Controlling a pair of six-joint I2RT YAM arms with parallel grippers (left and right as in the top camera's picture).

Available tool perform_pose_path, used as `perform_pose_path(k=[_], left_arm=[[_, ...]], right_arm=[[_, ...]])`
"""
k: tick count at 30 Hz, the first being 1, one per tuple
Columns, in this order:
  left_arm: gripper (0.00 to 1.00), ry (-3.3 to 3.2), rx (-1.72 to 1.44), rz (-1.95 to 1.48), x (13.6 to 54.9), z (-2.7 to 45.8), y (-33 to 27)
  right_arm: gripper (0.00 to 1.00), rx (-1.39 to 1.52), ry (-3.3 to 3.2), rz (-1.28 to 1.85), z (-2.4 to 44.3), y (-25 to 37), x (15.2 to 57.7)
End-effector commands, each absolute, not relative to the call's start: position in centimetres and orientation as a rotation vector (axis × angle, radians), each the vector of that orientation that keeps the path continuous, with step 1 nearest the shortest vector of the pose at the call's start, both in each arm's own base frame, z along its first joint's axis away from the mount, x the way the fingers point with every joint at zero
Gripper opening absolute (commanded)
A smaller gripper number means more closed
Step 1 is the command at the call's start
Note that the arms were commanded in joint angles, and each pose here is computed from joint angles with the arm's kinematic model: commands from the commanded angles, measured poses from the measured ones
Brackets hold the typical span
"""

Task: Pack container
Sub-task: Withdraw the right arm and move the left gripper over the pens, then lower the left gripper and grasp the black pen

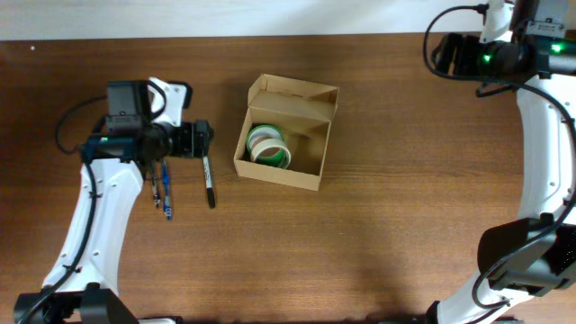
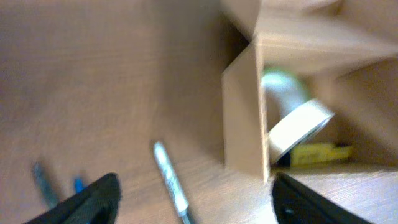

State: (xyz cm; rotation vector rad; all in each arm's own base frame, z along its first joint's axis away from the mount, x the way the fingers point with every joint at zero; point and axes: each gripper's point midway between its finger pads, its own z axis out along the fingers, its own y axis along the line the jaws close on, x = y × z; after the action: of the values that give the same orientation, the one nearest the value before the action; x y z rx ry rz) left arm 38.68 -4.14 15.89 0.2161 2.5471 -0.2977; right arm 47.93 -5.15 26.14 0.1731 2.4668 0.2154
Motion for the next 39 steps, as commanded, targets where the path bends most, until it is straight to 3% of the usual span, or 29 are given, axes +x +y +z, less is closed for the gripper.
perform_pose_path(k=[1,18,39], left_arm=[[0.75,2.646,0.068,-0.016,38.1,14.3,-1.4],[0.74,3.022,-0.310,-0.086,34.5,4.1,2.4],[0.68,2.996,-0.467,0.018,34.4,2.5,9.5]], right_arm=[[0.99,0.190,2.426,0.215,27.9,-5.5,47.7],[0.99,0.190,2.428,0.216,27.8,-5.5,47.7],[0.99,0.190,2.428,0.216,27.8,-5.5,47.7]])
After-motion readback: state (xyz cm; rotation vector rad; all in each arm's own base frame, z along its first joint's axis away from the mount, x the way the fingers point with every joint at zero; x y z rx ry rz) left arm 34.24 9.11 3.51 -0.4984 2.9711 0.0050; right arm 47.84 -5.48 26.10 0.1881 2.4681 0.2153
